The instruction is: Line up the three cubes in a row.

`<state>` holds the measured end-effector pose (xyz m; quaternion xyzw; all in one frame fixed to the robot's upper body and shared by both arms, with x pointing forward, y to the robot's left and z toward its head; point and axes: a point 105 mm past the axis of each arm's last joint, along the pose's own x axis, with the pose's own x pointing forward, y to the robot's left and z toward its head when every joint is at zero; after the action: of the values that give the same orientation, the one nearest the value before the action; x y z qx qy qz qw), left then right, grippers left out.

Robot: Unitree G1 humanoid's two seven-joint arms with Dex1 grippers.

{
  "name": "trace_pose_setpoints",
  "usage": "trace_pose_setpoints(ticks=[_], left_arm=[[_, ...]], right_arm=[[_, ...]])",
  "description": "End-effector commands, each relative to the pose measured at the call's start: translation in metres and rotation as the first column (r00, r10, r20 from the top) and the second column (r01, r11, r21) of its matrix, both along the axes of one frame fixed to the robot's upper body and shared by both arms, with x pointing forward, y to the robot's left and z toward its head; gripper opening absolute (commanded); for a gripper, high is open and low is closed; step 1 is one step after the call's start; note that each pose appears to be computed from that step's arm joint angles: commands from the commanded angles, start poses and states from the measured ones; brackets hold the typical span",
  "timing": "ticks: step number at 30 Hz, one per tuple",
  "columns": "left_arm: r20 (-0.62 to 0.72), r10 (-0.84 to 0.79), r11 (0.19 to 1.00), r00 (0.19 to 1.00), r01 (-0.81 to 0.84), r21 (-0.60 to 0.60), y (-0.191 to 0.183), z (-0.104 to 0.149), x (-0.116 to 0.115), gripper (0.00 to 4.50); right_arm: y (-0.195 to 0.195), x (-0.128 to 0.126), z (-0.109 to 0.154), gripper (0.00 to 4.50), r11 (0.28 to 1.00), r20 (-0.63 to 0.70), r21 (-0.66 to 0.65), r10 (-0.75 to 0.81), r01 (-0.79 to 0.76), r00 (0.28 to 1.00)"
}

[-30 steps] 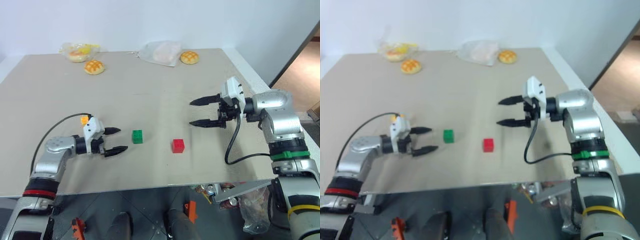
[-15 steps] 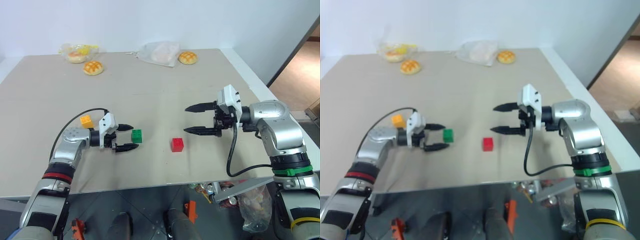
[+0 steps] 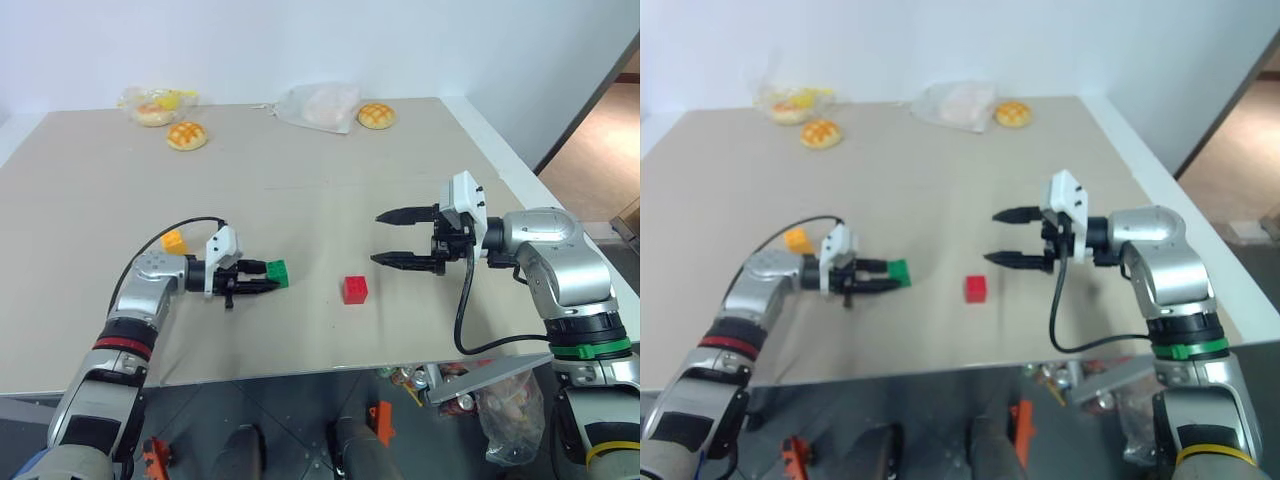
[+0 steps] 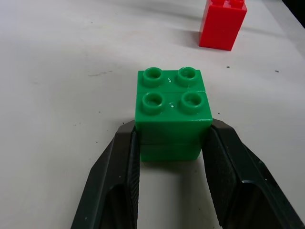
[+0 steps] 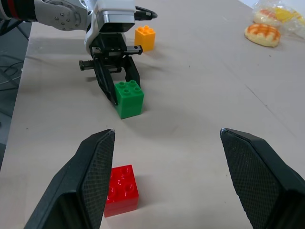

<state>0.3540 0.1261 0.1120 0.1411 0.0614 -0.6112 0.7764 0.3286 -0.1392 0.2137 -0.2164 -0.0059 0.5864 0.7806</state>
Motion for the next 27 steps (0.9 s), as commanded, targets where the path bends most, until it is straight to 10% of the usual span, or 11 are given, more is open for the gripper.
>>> trace_pose_setpoints(ticks=[1,13,27], left_arm=[[0.034,-0.068,0.997,0.997,0.067,0.027,-0.016,0.004,0.001,1.30],[0.061,-0.244,0.970,0.968,0.242,0.036,-0.075,0.006,-0.002,1.30],[0.047,-0.184,0.980,0.982,0.180,0.079,-0.029,0.002,-0.005,1.30]], right_arm=[[-0.004,-0.004,0.016,3.66,1.000,0.061,0.016,-0.006,0.005,0.998],[-0.011,-0.010,0.015,3.66,0.998,0.064,0.041,-0.055,0.052,0.996],[-0.013,-0.009,0.013,3.66,0.996,0.057,0.047,-0.072,0.070,0.996]])
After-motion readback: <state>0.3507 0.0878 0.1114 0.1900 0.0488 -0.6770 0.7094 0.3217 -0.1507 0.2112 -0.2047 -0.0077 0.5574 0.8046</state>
